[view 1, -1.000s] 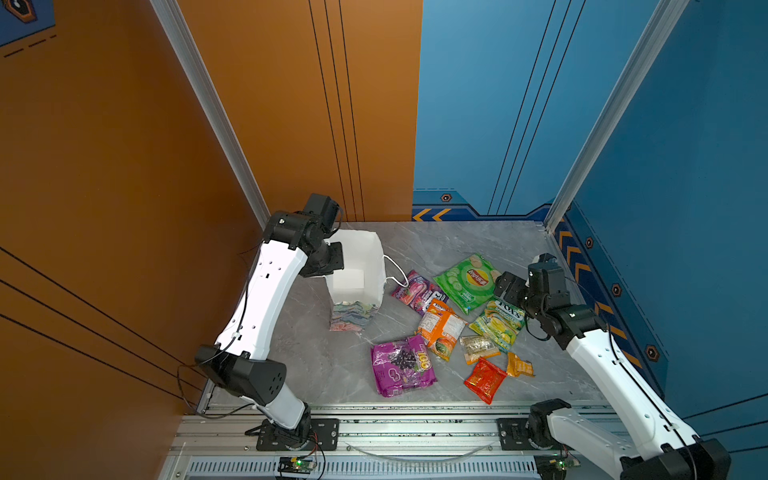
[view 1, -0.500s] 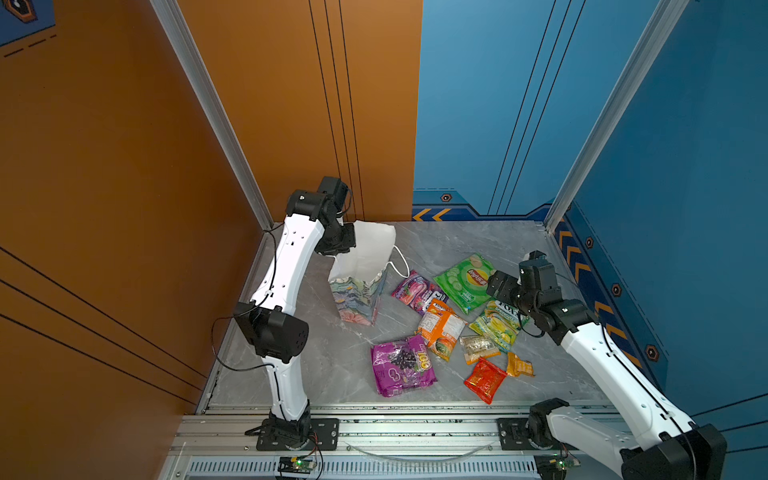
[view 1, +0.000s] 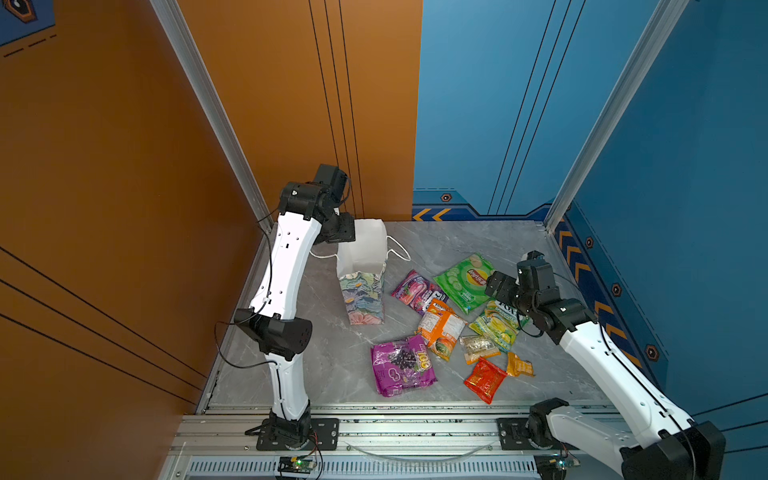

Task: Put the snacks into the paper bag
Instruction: 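Grip the bag's rim with the left gripper and pull it farther from the robot, then hold the bag with the left gripper while the right lowers onto the Lay's bag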

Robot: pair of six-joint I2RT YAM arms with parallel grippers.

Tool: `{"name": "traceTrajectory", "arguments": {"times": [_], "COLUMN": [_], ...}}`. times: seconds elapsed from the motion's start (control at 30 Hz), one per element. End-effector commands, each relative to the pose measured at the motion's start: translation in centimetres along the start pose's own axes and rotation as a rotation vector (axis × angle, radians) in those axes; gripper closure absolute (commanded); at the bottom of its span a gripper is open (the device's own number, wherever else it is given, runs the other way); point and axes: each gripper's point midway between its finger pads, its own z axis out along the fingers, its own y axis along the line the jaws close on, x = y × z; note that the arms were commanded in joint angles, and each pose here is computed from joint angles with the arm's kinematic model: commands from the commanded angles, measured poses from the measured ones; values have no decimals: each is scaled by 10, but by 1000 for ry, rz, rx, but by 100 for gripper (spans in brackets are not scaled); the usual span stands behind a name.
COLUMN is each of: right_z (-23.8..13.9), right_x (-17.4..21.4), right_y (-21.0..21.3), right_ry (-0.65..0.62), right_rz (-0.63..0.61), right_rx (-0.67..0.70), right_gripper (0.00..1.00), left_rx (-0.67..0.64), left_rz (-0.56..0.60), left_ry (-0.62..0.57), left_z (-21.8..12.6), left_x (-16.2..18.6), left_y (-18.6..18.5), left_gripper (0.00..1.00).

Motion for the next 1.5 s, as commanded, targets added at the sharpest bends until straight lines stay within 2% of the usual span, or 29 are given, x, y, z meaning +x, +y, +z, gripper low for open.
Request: {"name": "traceTrajectory", "arguments": {"times": [0.0,0.13,0.33,0.47,0.6,0.8,1.07,1.23,1.3,1.47], "right_z": [-1,-2,-4,-3,-3,-6,-7,-8,-9,-6], "right_x": [0,0,-1,0,4,5,2,0,1,12], "right_y": [2,-2,-6,-5,-4,-6,-1,7,12,26], "right_ry": [10,7,-3,2,15,15,16,26,32,61], "right_rz": [2,-9,-17,-8,-16,-23,-25,-37,-45,-81], "right_rx": [12,31,55,48,46,52,45,36,30,12], "right_gripper": [0,0,0,0,0,0,0,0,0,0], "left_rx": [-117,-88,4,104,122,136,163,128,94,31], "left_rz": [-39,-47,-23,-48,-79,-107,-87,-94,-94,-97], "left_ry": [-99,-70,40,86,100,105,126,96,59,-58], "left_z": [-49,-52,-25,-5,11,31,44,41,34,9], "left_x": [12,40,79,83,76,62,59,53,49,41], "left_y": [31,28,12,-2,-1,1,-6,6,15,42], "left_gripper": [20,18,18,21,23,39,72,94,100,100]}}
